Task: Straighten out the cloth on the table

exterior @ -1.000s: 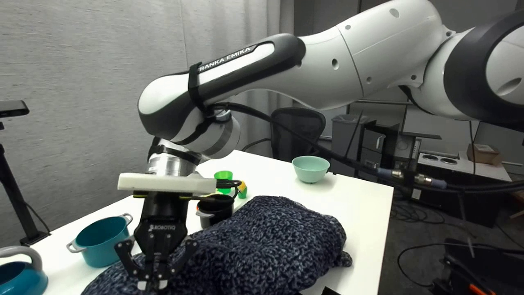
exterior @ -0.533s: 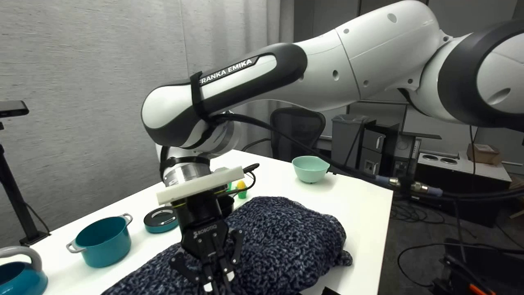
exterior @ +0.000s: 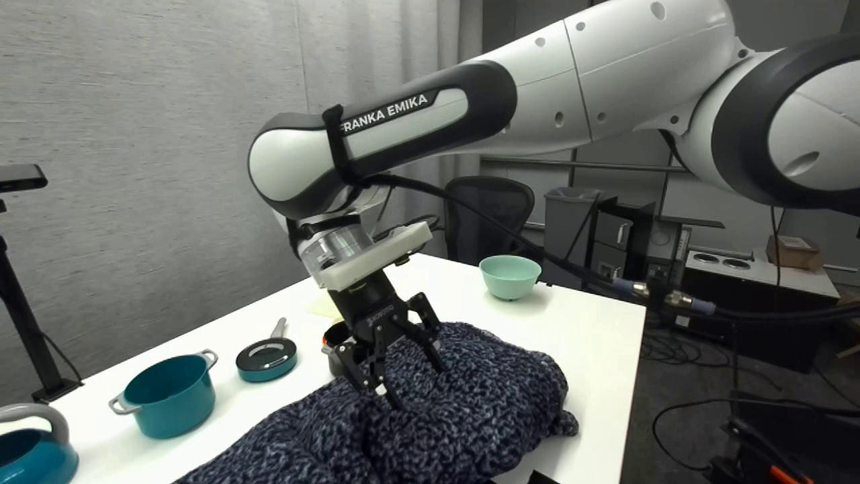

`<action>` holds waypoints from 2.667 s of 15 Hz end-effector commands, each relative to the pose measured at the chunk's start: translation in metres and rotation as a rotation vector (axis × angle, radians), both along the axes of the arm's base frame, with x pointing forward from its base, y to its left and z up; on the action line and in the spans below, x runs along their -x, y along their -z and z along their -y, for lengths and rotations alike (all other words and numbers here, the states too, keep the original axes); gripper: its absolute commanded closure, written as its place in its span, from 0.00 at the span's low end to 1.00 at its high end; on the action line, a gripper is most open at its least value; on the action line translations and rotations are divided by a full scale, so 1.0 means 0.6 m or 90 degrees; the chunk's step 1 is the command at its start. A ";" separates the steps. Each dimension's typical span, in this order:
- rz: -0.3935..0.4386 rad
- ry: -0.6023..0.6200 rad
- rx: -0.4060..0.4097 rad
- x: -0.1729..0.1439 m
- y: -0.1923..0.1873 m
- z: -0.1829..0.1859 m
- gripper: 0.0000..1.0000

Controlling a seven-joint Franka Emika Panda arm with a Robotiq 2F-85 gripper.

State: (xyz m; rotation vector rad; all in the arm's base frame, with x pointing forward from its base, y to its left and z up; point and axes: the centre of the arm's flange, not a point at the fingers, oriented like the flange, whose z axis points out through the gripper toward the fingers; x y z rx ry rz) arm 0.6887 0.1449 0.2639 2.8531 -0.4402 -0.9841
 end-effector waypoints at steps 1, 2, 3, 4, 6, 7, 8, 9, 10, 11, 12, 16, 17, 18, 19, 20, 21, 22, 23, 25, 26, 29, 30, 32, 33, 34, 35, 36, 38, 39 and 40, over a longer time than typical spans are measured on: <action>0.066 0.000 0.008 -0.001 -0.007 0.103 0.00; 0.111 0.032 -0.004 -0.004 -0.005 0.128 0.00; 0.135 0.068 -0.020 -0.005 0.001 0.151 0.00; 0.161 0.098 -0.023 -0.003 0.007 0.175 0.00; 0.199 0.161 -0.045 0.008 0.016 0.216 0.00; 0.206 0.181 -0.054 0.014 0.019 0.233 0.00; 0.204 0.190 -0.059 0.024 0.024 0.247 0.00; 0.195 0.194 -0.055 0.037 0.026 0.259 0.00; 0.182 0.195 -0.055 0.049 0.027 0.267 0.00; 0.177 0.193 -0.051 0.059 0.021 0.273 0.00; 0.174 0.196 -0.048 0.071 0.020 0.276 0.00; 0.240 0.247 -0.023 0.103 0.046 0.277 0.00; 0.255 0.261 -0.017 0.113 0.064 0.277 0.00; 0.272 0.268 -0.004 0.120 0.076 0.277 0.00; 0.290 0.279 0.005 0.125 0.088 0.278 0.00; 0.305 0.294 0.014 0.131 0.103 0.279 0.00; 0.313 0.303 0.022 0.136 0.115 0.277 0.00; 0.322 0.306 0.029 0.139 0.122 0.275 0.15; 0.329 0.301 0.039 0.140 0.127 0.273 0.26; 0.346 0.304 0.054 0.141 0.128 0.278 0.42; 0.358 0.303 0.073 0.139 0.123 0.288 0.51; 0.389 0.283 0.121 0.128 0.093 0.319 0.72; 0.398 0.271 0.135 0.124 0.080 0.329 0.80; 0.419 0.249 0.153 0.115 0.050 0.343 0.95; 0.429 0.241 0.159 0.111 0.039 0.349 0.99; 0.440 0.235 0.164 0.106 0.026 0.354 1.00; 0.450 0.234 0.161 0.103 0.012 0.359 0.97; 0.455 0.225 0.161 0.100 -0.004 0.364 0.97; 0.472 0.215 0.155 0.094 -0.042 0.366 0.97; 0.479 0.207 0.145 0.089 -0.063 0.362 0.97; 0.483 0.193 0.139 0.086 -0.082 0.359 0.97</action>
